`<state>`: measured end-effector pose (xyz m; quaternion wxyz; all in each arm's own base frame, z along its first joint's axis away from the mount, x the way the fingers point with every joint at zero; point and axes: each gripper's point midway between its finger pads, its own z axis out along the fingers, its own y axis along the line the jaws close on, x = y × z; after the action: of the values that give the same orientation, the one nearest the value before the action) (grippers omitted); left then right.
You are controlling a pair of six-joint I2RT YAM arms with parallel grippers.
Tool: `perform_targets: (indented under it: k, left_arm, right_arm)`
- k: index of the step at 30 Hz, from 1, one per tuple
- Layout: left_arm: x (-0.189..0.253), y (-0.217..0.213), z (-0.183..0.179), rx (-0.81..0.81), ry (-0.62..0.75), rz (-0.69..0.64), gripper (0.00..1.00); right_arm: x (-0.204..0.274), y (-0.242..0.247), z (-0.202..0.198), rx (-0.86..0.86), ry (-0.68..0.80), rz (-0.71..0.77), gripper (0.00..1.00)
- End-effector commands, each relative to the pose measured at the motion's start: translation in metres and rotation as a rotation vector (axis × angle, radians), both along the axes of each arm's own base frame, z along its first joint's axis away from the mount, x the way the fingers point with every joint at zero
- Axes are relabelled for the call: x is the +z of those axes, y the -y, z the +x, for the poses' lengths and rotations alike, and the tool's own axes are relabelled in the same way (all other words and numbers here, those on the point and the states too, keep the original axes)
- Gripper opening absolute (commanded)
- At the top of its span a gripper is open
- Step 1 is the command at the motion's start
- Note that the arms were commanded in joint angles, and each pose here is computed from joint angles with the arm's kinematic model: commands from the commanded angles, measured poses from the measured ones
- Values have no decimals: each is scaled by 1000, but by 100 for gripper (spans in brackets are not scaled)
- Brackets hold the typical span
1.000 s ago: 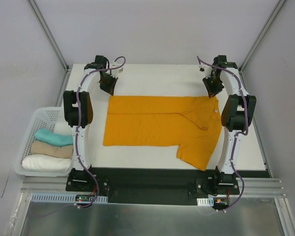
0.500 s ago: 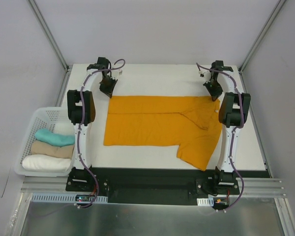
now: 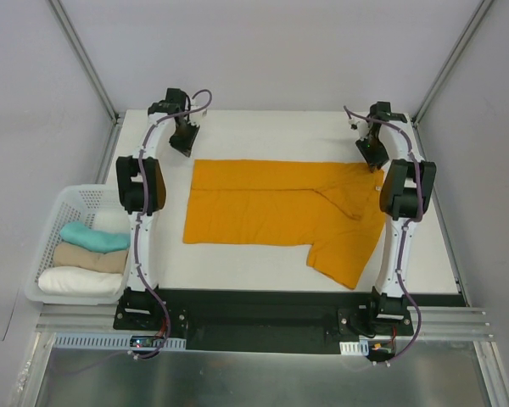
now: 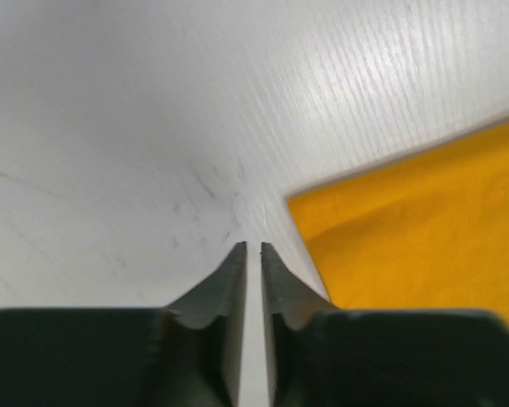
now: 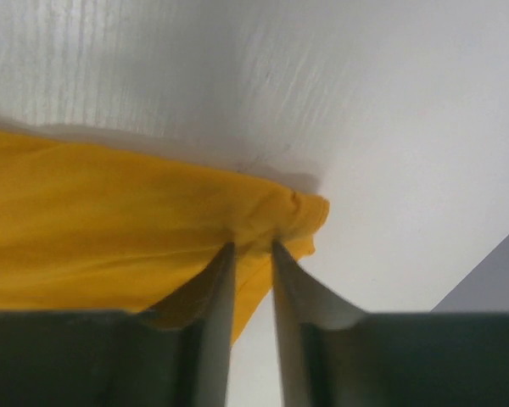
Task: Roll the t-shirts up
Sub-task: Fold the T-shirt at the center of the board.
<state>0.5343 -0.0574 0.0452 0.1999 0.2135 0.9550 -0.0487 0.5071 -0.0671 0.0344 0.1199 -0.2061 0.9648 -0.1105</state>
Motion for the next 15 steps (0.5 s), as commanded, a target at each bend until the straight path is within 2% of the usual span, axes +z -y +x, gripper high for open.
perform_targets:
  k: [1, 2, 6, 8, 10, 15]
  left_arm:
    - [121, 12, 7, 45, 219, -87, 17]
    - [141, 15, 3, 39, 253, -99, 23]
    - [164, 18, -14, 33, 274, -121, 51]
    - [167, 19, -25, 21, 260, -125, 56]
    - [166, 20, -31, 15, 246, -130, 61]
    - [162, 22, -49, 2, 200, -146, 63]
  right_arm:
    - [94, -9, -11, 1, 179, 58, 37]
    - [120, -21, -15, 39, 238, 113, 40]
    - [134, -68, -51, 215, 230, 317, 54]
    - [122, -89, -71, 292, 165, 400, 57]
    - [109, -101, -82, 345, 94, 419, 59]
    - [73, -122, -87, 397, -57, 453, 61]
